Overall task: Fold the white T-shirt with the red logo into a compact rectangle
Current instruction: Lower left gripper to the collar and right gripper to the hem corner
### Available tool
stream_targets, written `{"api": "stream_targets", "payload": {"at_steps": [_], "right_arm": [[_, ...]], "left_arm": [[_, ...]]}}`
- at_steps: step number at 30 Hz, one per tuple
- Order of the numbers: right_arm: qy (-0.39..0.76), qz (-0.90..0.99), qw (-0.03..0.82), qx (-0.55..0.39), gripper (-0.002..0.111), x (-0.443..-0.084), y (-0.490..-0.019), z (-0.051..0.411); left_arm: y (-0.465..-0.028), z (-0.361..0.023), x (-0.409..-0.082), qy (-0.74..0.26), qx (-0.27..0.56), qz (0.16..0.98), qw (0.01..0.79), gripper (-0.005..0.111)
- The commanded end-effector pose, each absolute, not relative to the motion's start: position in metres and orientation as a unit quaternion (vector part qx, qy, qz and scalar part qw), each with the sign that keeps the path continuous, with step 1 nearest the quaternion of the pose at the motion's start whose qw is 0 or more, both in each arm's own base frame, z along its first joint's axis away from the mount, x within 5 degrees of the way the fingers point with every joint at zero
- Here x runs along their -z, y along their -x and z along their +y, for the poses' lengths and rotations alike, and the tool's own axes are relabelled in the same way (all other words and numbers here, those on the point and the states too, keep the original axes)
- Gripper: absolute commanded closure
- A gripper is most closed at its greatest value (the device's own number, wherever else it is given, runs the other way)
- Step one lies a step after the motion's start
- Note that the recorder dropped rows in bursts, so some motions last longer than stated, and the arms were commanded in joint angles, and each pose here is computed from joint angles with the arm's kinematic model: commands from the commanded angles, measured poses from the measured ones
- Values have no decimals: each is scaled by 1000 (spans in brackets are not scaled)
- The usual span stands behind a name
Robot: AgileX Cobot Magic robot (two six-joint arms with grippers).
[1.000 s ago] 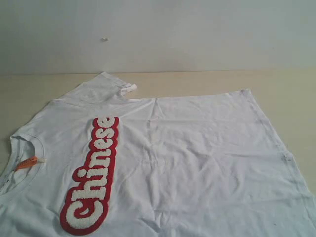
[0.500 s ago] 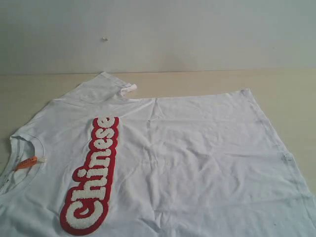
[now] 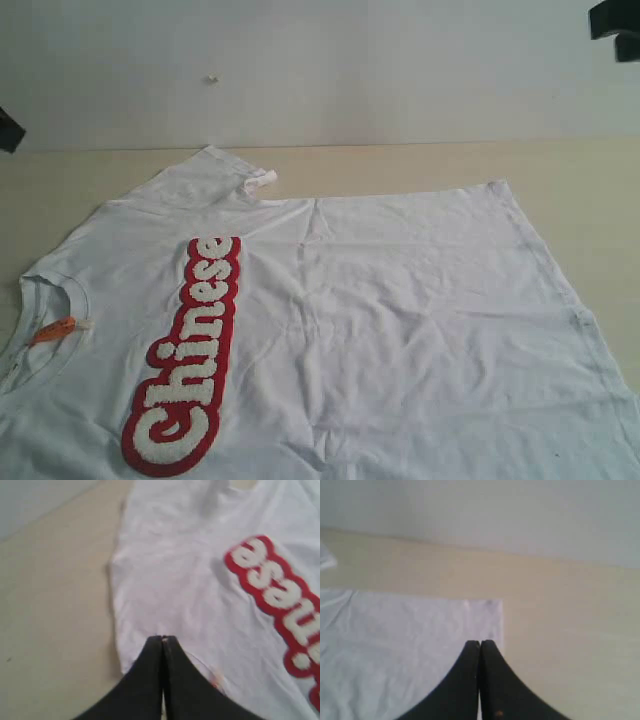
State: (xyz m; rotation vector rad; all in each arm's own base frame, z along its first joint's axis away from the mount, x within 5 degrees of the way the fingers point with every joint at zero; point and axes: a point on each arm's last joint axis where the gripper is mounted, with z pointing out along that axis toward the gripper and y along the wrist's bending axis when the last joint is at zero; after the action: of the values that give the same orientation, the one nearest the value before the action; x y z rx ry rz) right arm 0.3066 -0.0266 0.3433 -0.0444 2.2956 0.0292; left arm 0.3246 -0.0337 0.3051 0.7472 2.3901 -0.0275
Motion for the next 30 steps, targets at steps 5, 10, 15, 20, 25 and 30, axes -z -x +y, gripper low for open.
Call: {"api": "stream_targets", "payload": {"at_steps": [5, 10, 15, 20, 25, 30], "right_arm": [[206, 961, 166, -85, 108, -298, -336, -17], [365, 927, 85, -7, 108, -265, -324, -3], [417, 903, 99, 31, 93, -229, -325, 2], [453, 886, 67, 73, 66, -204, -331, -6], [474, 875, 68, 75, 56, -195, -336, -6], [473, 873, 85, 82, 56, -195, -339, -6]], "left_arm": [[-312, -43, -270, -566, 76, 808, 148, 107], [-311, -30, -249, -644, 38, 762, 57, 107], [-324, -28, -230, -653, 27, 755, 51, 96], [-338, -28, -210, -650, 17, 757, 59, 46], [-342, -28, -197, -649, 26, 759, 47, 15], [-344, -28, -197, -654, 17, 754, 57, 14]]}}
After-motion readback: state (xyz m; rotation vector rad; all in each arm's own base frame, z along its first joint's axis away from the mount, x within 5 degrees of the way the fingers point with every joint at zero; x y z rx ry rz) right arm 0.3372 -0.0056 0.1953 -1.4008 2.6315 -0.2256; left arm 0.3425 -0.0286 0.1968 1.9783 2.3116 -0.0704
